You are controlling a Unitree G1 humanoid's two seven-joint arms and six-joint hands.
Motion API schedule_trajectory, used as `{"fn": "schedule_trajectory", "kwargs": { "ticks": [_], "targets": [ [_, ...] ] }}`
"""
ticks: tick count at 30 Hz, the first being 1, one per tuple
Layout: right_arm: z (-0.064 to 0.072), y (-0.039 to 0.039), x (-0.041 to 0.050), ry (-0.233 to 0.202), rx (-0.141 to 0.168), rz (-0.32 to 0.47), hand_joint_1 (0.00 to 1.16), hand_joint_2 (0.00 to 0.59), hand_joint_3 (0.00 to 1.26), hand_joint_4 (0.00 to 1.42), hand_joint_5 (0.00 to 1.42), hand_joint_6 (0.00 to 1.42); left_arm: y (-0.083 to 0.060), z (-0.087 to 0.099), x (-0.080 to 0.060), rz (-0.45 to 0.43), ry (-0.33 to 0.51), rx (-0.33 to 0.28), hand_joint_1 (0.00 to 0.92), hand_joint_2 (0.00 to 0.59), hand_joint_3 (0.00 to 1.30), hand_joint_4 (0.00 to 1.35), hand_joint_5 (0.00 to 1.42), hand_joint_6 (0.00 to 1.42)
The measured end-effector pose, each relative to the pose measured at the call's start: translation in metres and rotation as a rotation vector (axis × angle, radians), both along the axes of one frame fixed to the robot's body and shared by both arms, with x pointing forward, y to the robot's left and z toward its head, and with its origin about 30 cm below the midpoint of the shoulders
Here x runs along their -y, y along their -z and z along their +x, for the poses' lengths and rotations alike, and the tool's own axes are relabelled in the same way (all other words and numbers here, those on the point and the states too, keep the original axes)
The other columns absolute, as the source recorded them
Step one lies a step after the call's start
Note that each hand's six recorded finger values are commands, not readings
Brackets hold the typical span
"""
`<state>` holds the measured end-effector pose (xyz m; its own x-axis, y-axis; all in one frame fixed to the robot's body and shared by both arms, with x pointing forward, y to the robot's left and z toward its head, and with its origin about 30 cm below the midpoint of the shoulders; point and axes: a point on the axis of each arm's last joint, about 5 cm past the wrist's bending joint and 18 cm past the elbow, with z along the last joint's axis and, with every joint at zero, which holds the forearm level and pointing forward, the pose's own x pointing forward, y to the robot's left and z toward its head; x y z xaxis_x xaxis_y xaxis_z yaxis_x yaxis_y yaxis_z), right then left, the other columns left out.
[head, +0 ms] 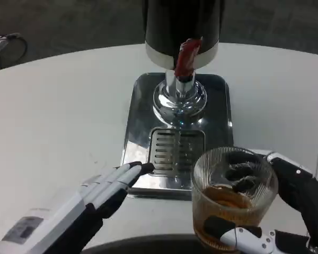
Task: Grasp the cup under the faucet to collect the drink, then remove the cup.
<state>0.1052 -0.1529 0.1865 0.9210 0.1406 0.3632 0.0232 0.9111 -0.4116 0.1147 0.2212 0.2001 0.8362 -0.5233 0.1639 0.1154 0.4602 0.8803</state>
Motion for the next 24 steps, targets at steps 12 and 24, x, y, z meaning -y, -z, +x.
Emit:
{"fn": "schedule_trajectory", "kwargs": {
  "ticks": [12, 24],
  "targets": [
    [-0.0005, 0.0001, 0.0003, -0.007, -0.001, -0.007, 0.86, 0.2, 0.84, 0.91, 0.94, 0.47, -0.0054, -0.0005, 0.0035, 0.109, -0.027, 0.035, 0.0, 0.042, 0.0, 0.0, 0.0, 0.0],
    [-0.0005, 0.0, 0.001, -0.007, 0.001, -0.012, 0.86, 0.2, 0.84, 0.91, 0.94, 0.47, -0.0078, 0.0013, 0.0049, 0.134, -0.047, 0.035, 0.0, 0.042, 0.0, 0.0, 0.0, 0.0]
  ]
}}
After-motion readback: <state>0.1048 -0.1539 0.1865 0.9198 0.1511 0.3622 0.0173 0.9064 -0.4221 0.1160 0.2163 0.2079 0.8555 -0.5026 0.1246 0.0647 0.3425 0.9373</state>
